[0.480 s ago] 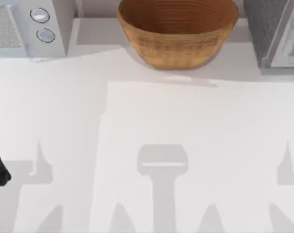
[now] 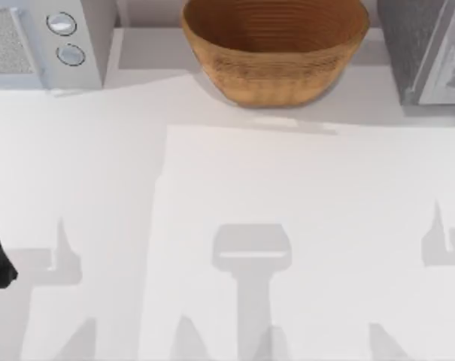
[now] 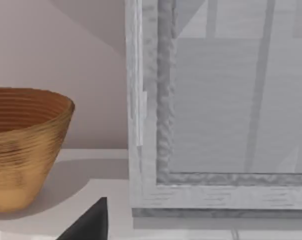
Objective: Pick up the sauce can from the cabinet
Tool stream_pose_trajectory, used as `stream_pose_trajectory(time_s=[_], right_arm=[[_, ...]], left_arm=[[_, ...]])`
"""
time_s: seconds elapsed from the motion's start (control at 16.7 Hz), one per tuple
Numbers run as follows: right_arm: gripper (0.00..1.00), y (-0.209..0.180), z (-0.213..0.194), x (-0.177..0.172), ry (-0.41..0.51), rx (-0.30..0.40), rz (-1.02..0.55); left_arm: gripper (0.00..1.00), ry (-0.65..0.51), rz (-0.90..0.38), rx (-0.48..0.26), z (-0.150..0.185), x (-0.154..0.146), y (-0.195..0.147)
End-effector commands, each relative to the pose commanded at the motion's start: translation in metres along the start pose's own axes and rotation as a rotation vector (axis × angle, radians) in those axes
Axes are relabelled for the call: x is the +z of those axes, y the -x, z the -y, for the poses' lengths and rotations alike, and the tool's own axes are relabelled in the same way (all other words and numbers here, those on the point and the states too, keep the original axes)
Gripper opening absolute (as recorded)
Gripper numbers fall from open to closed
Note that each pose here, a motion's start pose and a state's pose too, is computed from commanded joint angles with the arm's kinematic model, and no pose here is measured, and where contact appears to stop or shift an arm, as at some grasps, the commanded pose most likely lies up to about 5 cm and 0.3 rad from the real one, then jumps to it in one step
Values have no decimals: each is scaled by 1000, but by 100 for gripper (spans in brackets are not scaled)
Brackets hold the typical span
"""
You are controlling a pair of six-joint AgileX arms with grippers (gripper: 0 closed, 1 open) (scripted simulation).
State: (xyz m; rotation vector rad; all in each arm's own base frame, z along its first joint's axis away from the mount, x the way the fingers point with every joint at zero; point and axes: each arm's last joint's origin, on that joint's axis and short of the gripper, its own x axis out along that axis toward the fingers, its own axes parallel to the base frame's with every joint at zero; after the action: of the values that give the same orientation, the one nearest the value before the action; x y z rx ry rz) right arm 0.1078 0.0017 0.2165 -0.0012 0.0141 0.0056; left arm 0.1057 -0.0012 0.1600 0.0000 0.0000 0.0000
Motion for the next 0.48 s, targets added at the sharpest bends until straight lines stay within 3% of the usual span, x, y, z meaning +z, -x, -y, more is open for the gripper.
stream_pose_trajectory(time_s=[0.48], right_arm=[[100,-47,-12,168,7,-9,-13]], left_arm=[[100,0,0,0,0,0,0]])
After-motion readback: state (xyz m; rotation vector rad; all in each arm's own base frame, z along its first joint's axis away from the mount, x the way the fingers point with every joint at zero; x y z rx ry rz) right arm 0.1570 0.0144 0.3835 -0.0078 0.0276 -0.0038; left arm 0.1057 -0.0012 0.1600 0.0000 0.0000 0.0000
